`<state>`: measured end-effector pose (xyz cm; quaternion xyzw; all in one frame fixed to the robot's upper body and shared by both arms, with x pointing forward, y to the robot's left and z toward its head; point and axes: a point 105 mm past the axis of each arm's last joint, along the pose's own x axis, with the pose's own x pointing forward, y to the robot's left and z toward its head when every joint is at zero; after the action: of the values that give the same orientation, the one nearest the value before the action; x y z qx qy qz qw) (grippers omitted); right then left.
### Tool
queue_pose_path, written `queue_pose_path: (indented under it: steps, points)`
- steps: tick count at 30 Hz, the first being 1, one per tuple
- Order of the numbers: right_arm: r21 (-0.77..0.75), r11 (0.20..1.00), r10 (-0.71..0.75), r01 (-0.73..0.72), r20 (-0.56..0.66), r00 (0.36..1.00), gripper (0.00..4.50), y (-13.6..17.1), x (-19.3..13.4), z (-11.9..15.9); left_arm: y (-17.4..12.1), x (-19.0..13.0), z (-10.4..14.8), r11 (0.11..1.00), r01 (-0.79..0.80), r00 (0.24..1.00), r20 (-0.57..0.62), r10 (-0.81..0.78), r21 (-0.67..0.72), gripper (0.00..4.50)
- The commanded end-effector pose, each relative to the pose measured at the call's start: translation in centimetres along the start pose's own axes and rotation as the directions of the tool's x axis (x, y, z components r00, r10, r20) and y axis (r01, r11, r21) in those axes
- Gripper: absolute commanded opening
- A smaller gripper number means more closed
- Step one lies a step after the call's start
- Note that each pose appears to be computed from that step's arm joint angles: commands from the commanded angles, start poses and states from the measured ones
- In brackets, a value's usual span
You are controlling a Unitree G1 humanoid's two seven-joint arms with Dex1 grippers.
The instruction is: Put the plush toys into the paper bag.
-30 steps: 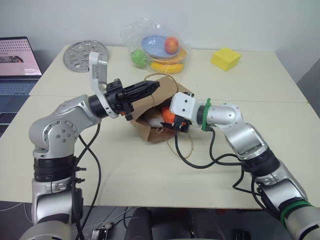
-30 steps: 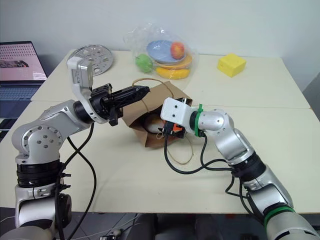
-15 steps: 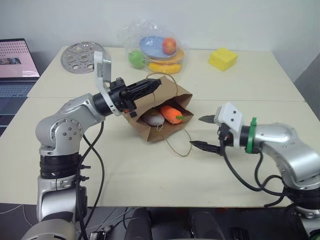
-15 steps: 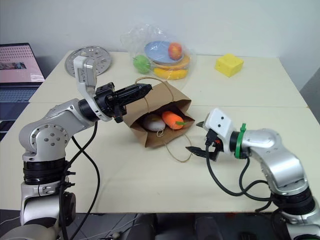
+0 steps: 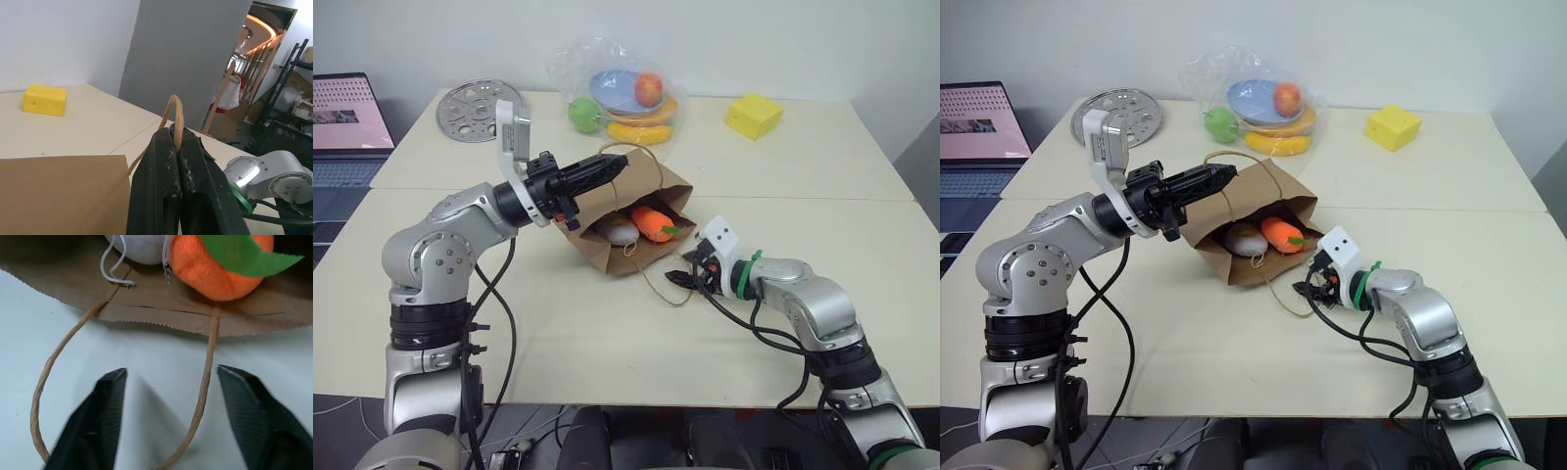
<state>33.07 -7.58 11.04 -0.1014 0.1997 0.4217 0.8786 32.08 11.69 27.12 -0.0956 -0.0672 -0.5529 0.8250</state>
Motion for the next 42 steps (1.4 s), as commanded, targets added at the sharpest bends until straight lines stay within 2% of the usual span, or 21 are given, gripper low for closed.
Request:
queue_pose_path:
  steps: [1, 6, 10, 17, 22, 28, 42]
  points:
    - [-0.014, 1.0, 0.015, -0.015, 0.026, 1.0, 1.79, 0.1, -0.1, 0.9, -0.3, -0.4, 1.3, 0.998, -0.005, 0.999, 0.032, 0.004, 0.056, 0.0]
    - [0.032, 0.999, 0.042, -0.044, 0.062, 0.997, 0.02, 0.3, -0.6, 1.8, 0.0, -0.5, 1.4, 0.998, -0.016, 0.999, 0.038, 0.014, 0.06, 0.0]
    - [0.105, 0.99, 0.082, -0.098, 0.149, 0.985, 0.02, 0.5, -3.2, 4.1, -0.1, -0.1, 2.0, 0.997, -0.004, 0.999, 0.05, 0.0, 0.073, 0.0]
    - [0.166, 0.974, 0.104, -0.152, 0.27, 0.957, 0.02, 0.3, -8.7, 8.9, 0.5, 1.4, 4.6, 0.993, 0.028, 0.995, 0.091, -0.039, 0.114, 0.0]
    - [0.209, 0.967, 0.077, -0.148, 0.314, 0.946, 0.02, -0.6, -10.6, 11.6, 1.8, 2.6, 4.6, 0.992, 0.028, 0.996, 0.078, -0.038, 0.123, 0.0]
    - [0.238, 0.965, 0.028, -0.107, 0.313, 0.949, 0.02, -1.3, -9.9, 12.0, 3.8, 4.1, 2.9, 0.994, 0.009, 0.997, 0.069, -0.017, 0.113, 0.0]
    - [0.25, 0.964, 0.0, -0.094, 0.351, 0.936, 0.02, -1.4, -9.1, 13.2, 4.5, 4.4, 3.8, 0.991, 0.027, 0.995, 0.093, -0.04, 0.134, 0.0]
